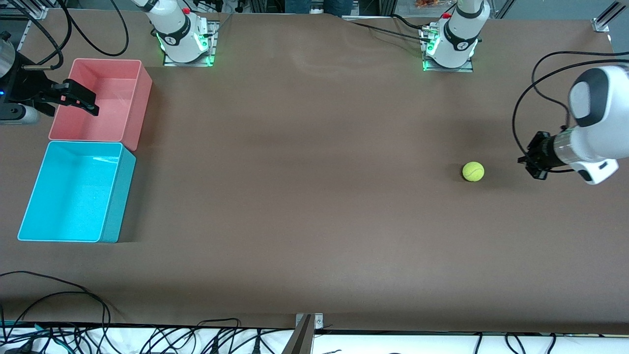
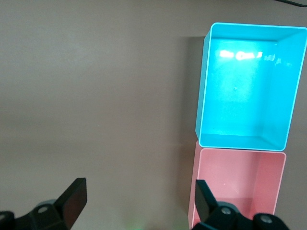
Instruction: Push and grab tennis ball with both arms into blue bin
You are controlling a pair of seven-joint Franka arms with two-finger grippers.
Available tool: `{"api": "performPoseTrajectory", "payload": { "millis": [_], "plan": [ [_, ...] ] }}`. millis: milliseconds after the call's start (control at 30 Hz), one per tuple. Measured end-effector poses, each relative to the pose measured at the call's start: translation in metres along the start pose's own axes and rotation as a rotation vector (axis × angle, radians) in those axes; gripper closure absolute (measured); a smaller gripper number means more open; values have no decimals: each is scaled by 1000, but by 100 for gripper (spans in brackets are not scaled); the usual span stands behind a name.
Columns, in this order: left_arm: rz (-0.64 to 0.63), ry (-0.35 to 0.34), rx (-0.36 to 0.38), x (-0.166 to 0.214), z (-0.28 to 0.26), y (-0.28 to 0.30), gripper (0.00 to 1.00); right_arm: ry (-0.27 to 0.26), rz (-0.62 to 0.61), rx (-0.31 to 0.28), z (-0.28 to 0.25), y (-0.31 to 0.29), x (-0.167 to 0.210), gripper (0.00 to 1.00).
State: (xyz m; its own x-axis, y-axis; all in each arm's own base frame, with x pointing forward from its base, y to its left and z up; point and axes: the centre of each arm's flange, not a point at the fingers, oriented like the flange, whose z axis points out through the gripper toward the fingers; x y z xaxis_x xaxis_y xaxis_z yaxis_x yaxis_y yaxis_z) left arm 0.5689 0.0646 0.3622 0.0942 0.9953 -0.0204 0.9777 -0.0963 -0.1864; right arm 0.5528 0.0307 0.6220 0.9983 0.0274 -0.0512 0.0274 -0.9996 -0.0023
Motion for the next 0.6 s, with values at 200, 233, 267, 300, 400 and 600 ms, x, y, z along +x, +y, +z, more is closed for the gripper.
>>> {"api": "performPoseTrajectory", "payload": {
  "millis": [200, 233, 267, 300, 400, 600],
  "plan": [
    [-52, 21, -49, 0, 43, -8, 99, 0, -1, 0, 0, 0, 0, 0],
    [-63, 22, -61, 1, 56, -11, 99, 0, -1, 0, 0, 0, 0, 0],
    [-72, 23, -72, 3, 66, -15, 99, 0, -1, 0, 0, 0, 0, 0],
    [-82, 23, -82, 6, 74, -18, 99, 0, -1, 0, 0, 0, 0, 0],
    [-112, 22, -109, 19, 96, -30, 99, 0, -1, 0, 0, 0, 0, 0],
    [-136, 17, -106, 31, 120, -38, 99, 0, -1, 0, 0, 0, 0, 0]
  ]
}}
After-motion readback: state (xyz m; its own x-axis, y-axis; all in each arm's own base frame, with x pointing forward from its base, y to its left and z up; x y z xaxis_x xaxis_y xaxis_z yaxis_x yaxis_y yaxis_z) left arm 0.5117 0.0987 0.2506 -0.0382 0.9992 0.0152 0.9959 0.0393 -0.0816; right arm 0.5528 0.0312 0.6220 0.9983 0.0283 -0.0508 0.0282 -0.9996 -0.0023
